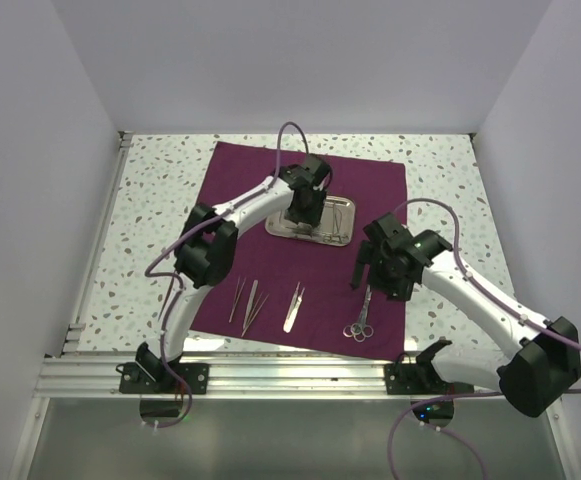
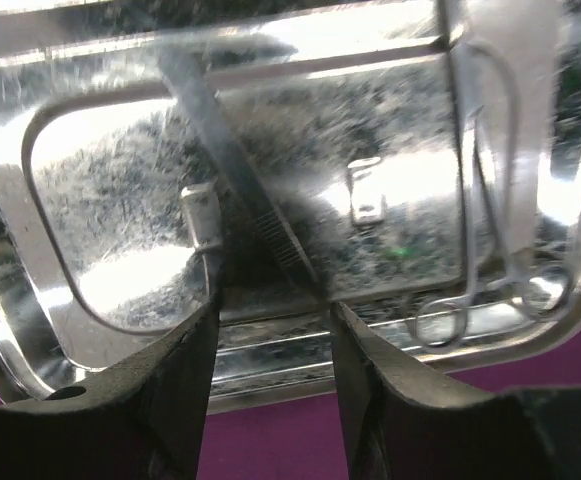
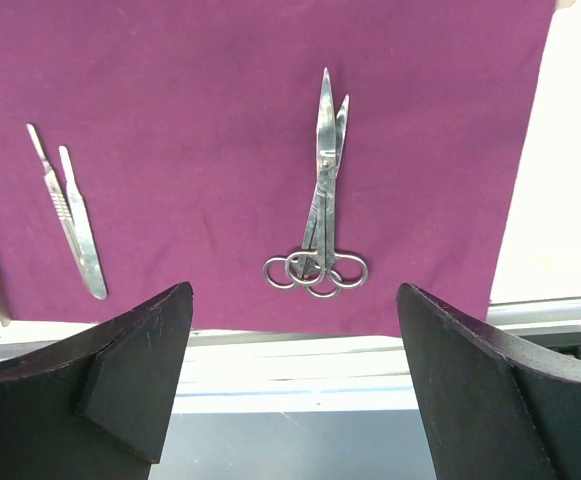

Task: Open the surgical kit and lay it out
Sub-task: Pick up the medical item from the container.

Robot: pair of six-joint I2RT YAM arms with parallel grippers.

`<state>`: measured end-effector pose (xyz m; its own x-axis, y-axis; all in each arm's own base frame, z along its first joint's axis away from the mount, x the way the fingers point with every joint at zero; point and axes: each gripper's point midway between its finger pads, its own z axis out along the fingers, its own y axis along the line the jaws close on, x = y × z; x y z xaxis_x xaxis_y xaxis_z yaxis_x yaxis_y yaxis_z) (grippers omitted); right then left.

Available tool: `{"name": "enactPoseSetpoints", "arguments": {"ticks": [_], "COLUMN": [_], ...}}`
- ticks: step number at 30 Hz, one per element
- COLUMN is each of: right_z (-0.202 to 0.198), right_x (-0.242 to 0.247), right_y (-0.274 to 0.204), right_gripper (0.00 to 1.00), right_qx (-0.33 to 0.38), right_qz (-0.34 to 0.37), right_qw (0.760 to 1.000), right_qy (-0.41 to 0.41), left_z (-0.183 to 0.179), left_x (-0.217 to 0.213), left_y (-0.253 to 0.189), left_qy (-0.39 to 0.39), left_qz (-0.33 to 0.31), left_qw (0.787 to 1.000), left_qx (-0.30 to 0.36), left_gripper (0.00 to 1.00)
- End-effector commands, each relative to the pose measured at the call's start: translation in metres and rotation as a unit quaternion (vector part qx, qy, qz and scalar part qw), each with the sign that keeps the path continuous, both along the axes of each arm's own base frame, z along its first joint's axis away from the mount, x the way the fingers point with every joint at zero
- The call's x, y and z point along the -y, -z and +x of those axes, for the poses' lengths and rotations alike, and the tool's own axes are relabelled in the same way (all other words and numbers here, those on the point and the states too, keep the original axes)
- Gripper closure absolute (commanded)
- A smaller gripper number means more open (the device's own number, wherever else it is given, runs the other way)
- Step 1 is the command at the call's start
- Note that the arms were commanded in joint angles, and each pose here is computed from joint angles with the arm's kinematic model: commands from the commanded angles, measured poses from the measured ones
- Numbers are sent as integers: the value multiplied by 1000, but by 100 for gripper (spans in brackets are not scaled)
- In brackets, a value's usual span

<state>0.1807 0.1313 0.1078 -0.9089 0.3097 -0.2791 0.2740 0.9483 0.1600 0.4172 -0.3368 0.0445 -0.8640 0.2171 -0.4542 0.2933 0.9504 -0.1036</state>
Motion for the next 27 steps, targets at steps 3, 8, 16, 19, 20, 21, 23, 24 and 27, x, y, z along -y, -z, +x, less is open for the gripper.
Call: {"name": "enactPoseSetpoints", "arguments": {"ticks": [3,8,16,19,20,21,23,24,27], "right_z": [8,13,15,14,13,13,13,13,16], "right_x": [10,9,10,11,12,12,12,12,13], "right_y": [-15,-14,-14,-13,-13,-13,-13,-13,-16], "right_gripper": [14,14,16,16,16,16,16,16,16], "right_qx": [16,17,16,17,16,17,17,17,18], "right_qz": [-37,-43,-46,-48,-49,-49,-49,-49,-56], "right_qw": [999,999,999,999,999,999,999,999,998], "right_qy": [-11,-13,-12,-10,-10,-9,-9,-10,-13], "left_z": [-11,-29,-17,-13,-13,-12,-11,-11,-13], "left_x": [-10,2,8,9,10,10,9,9,9], "left_y": [3,15,-19,-40,-43,-45,-39,-36,-19], "left_qy": [-3,17,5,-2,-3,-4,-7,-7,-6], "left_qz": [17,19,16,9,7,6,13,16,25], "left_qw": [1000,1000,999,999,999,999,999,999,999], "left_qx": [9,-1,35,46,47,48,43,41,26], "left_gripper": [50,50,50,50,49,49,49,49,49]}}
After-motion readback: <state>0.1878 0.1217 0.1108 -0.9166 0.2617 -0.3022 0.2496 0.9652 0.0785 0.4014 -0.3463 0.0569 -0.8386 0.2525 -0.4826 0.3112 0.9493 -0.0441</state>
